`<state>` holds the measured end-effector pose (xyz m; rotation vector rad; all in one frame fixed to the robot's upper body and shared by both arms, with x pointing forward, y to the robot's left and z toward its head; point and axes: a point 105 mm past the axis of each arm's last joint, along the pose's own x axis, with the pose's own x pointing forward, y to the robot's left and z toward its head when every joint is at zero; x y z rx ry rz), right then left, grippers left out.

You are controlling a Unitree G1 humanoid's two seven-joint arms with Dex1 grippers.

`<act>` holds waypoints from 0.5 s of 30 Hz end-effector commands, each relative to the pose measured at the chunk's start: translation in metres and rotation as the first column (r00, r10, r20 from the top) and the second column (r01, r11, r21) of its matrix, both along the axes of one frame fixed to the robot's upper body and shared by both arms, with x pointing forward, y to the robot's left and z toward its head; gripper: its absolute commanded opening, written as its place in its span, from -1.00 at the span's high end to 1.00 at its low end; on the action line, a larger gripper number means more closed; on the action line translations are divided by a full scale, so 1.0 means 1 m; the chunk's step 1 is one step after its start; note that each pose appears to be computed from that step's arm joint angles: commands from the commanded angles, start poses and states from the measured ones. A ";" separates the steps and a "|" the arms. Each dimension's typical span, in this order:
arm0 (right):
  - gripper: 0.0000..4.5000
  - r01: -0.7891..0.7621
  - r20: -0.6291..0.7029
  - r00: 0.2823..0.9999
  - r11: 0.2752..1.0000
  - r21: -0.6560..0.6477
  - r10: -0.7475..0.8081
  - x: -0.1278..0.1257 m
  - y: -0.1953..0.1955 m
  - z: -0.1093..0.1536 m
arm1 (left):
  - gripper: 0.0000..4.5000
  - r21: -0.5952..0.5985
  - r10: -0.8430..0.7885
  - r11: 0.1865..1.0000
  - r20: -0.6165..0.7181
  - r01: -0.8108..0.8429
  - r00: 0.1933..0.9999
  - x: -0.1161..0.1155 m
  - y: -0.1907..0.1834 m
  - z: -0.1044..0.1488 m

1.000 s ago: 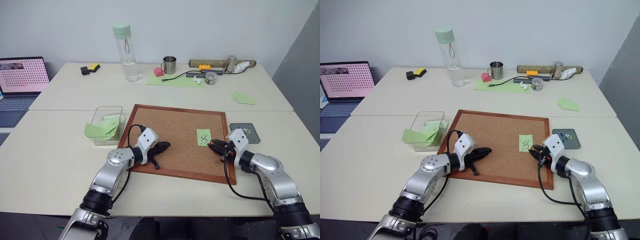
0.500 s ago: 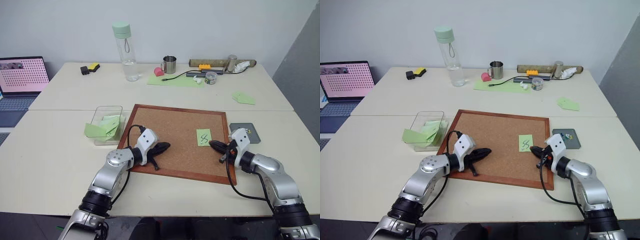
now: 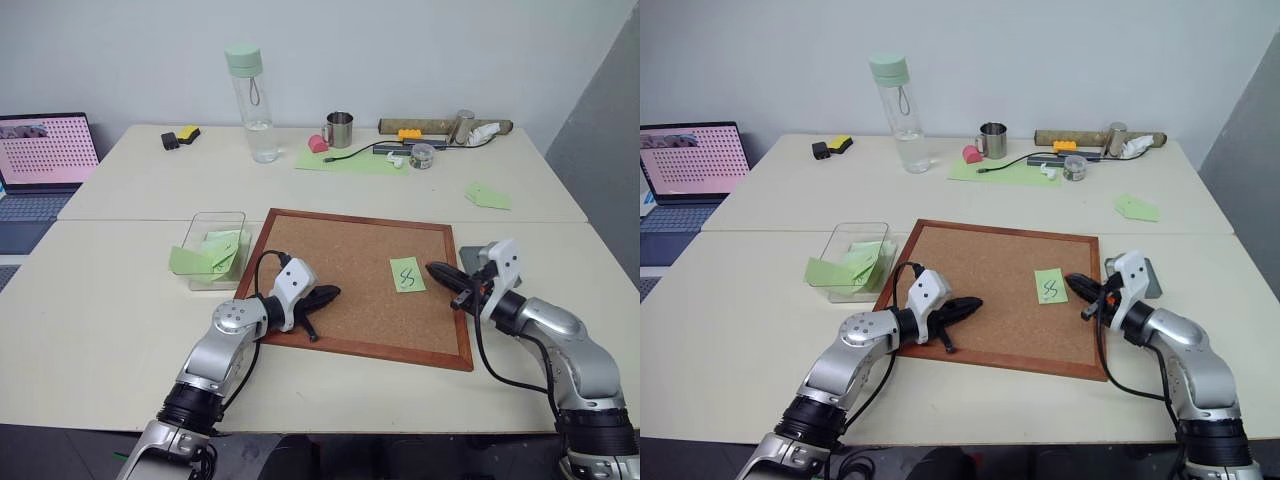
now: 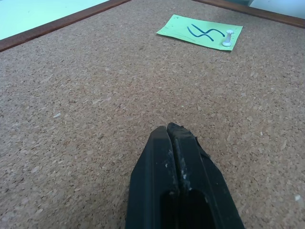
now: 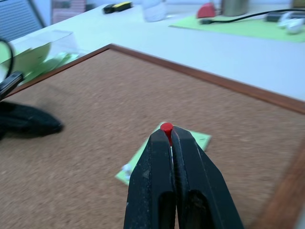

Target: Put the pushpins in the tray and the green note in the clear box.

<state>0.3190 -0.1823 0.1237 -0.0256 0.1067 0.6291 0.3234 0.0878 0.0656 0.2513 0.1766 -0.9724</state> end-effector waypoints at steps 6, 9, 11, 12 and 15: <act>1.00 0.336 -0.033 0.935 0.914 -0.227 -0.352 0.012 -0.083 -0.009 | 1.00 0.058 0.029 0.998 -0.098 -0.023 0.995 -0.005 0.007 -0.027; 0.76 0.350 -0.047 0.928 0.906 -0.239 -0.371 0.013 -0.084 -0.013 | 1.00 0.058 0.024 0.998 -0.097 -0.019 0.995 -0.005 0.006 -0.027; 0.57 0.361 -0.045 0.924 0.902 -0.237 -0.381 0.014 -0.084 -0.013 | 1.00 0.058 0.023 0.998 -0.098 -0.017 0.995 -0.004 0.006 -0.027; 0.50 0.364 -0.044 0.922 0.901 -0.237 -0.385 0.014 -0.085 -0.013 | 1.00 0.058 0.023 0.998 -0.098 -0.017 0.995 -0.004 0.006 -0.027; 0.23 0.358 -0.035 0.926 0.904 -0.234 -0.376 0.014 -0.083 -0.011 | 1.00 0.059 0.023 0.998 -0.098 -0.017 0.995 -0.004 0.006 -0.027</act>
